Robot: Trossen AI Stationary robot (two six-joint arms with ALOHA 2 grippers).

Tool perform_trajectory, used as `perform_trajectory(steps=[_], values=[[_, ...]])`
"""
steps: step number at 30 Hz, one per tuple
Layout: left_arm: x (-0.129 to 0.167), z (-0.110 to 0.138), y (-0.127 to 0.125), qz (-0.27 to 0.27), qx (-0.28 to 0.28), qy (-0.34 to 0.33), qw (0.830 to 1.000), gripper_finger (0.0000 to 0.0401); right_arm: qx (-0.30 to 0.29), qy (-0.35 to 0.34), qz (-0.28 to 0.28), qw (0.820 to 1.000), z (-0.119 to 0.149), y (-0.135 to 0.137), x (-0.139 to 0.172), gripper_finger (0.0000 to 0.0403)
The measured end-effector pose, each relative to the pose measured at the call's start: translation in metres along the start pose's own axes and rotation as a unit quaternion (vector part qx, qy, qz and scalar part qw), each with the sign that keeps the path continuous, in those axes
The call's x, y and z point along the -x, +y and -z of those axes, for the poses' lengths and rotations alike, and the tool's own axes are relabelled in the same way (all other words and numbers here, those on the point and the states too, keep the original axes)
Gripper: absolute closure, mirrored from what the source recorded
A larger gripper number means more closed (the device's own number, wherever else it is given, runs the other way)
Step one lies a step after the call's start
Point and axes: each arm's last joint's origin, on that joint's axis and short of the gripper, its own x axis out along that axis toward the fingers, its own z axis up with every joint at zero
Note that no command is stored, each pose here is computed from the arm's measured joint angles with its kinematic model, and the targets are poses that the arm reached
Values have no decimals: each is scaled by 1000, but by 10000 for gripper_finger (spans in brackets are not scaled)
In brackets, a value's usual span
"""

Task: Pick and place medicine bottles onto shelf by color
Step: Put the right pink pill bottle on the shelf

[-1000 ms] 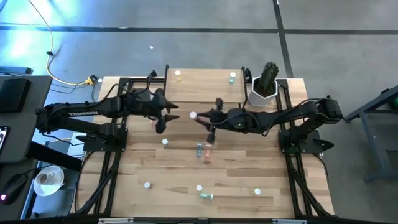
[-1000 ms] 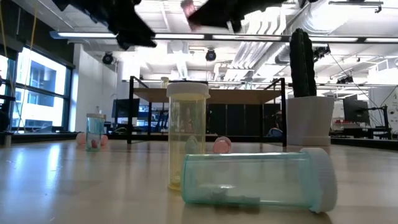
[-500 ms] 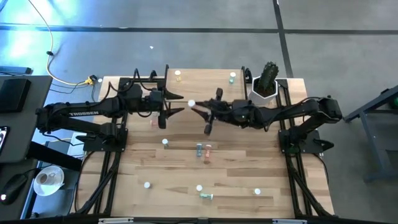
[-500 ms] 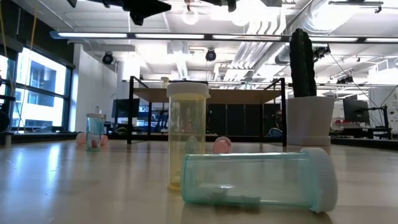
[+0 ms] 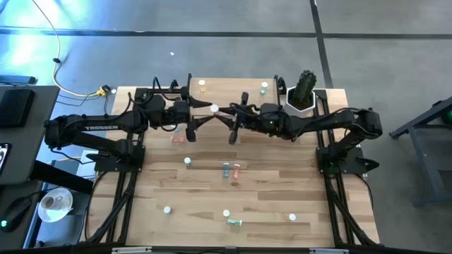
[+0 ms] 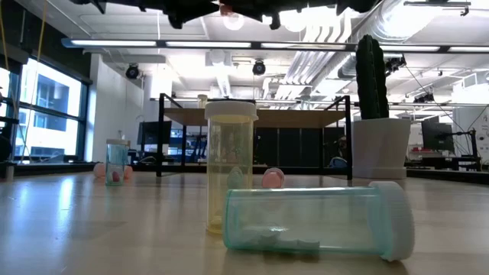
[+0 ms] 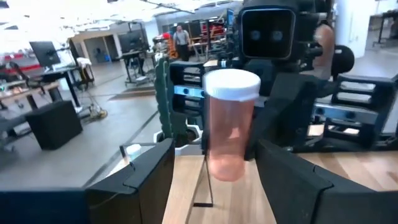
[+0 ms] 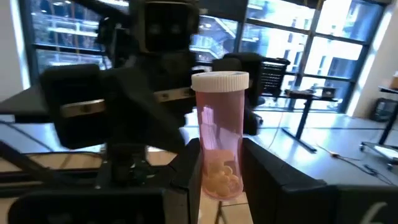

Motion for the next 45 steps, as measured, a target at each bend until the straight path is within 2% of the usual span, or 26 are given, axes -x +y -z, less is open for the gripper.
perform_trajectory(steps=[9,17,28,39,45], values=[[0,-1,-3,14,49,-4,999,190,-11,5,-42,999,1,6,1,323],[-1,-4,-9,27,49,-19,998,190,-42,1,-63,997,0,9,1,323],[-1,-5,-10,29,50,-24,998,194,-51,-2,-68,996,0,9,1,323],[-1,-5,-11,33,49,-24,998,288,-52,1,-65,997,0,9,1,323],[-1,-5,-12,49,45,-26,997,315,-51,3,-66,997,0,9,1,323]])
